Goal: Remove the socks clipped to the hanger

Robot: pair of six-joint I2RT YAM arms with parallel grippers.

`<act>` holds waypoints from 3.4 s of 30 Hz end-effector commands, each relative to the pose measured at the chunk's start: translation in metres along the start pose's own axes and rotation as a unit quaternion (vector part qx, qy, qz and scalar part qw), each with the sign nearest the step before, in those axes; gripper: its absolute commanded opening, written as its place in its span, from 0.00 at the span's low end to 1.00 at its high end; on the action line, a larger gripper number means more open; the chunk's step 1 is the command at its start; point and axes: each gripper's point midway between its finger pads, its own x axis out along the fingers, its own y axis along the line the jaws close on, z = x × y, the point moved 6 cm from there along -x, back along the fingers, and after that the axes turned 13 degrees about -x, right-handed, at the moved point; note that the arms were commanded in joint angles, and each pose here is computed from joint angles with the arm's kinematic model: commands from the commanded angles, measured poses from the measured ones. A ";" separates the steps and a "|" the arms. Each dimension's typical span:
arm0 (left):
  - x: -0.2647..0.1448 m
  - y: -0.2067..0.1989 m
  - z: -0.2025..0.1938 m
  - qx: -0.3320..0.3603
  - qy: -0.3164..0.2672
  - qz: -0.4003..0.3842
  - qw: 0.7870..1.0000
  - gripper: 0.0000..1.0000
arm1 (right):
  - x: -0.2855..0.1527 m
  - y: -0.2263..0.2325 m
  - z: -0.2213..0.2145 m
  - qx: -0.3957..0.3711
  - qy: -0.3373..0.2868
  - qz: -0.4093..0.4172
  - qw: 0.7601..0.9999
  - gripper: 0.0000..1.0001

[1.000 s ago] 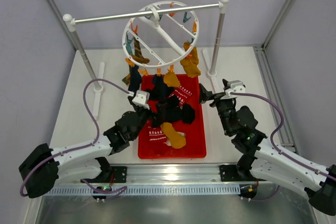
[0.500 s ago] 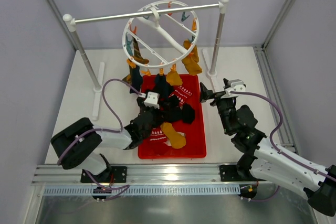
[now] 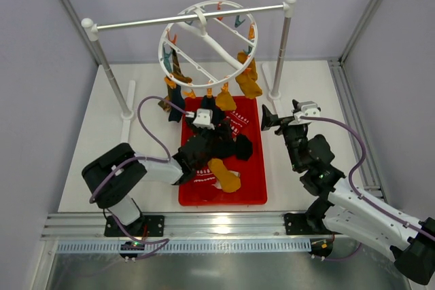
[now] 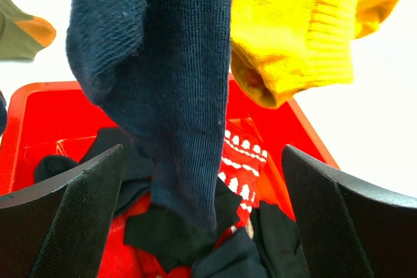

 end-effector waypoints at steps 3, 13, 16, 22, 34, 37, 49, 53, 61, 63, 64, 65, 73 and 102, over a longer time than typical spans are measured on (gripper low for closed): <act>0.011 0.003 0.003 -0.005 -0.036 0.044 0.998 1.00 | 0.000 0.003 0.009 0.025 -0.028 0.015 0.999 1.00; 0.011 0.008 -0.015 0.001 -0.038 0.028 0.999 0.21 | 0.001 0.011 0.008 0.024 -0.030 0.044 0.998 1.00; 0.002 0.015 -0.011 -0.010 -0.061 0.022 0.998 0.00 | 0.004 0.016 0.006 0.018 -0.027 0.057 0.998 1.00; -0.022 0.023 -0.002 -0.019 -0.074 -0.001 0.997 0.00 | 0.009 0.028 0.005 0.008 -0.031 0.088 0.996 1.00; -0.058 0.016 0.025 -0.057 -0.056 -0.080 0.994 0.00 | 0.004 0.079 0.018 0.014 -0.085 0.284 0.955 1.00; -0.067 0.016 0.031 -0.061 -0.047 -0.091 0.993 0.00 | 0.002 0.096 0.021 0.022 -0.099 0.343 0.934 1.00; -0.078 0.019 0.039 -0.042 -0.022 -0.092 0.995 0.00 | -0.014 0.147 0.037 0.057 -0.153 0.537 0.828 1.00; -0.081 0.021 0.042 -0.037 -0.025 -0.090 0.995 0.00 | -0.015 0.162 0.036 0.047 -0.151 0.568 0.808 1.00; -0.085 0.024 0.041 -0.025 -0.025 -0.099 0.994 0.00 | 0.003 0.185 0.031 0.039 -0.135 0.582 0.801 1.00; -0.086 0.023 0.041 -0.024 -0.023 -0.104 0.994 0.00 | 0.010 0.186 0.029 0.037 -0.130 0.570 0.810 1.00; -0.087 0.022 0.043 -0.025 -0.023 -0.106 0.994 0.00 | 0.014 0.188 0.027 0.035 -0.127 0.566 0.814 1.00; -0.087 0.021 0.042 -0.022 -0.018 -0.111 0.993 0.00 | 0.018 0.189 0.026 0.034 -0.124 0.560 0.819 0.99; -0.095 0.017 0.044 -0.011 0.001 -0.141 0.990 0.00 | 0.036 0.202 0.015 0.024 -0.130 0.544 0.829 1.00; -0.103 0.013 0.045 -0.016 0.015 -0.171 0.985 0.00 | 0.094 0.170 0.035 0.085 -0.213 0.285 0.931 1.00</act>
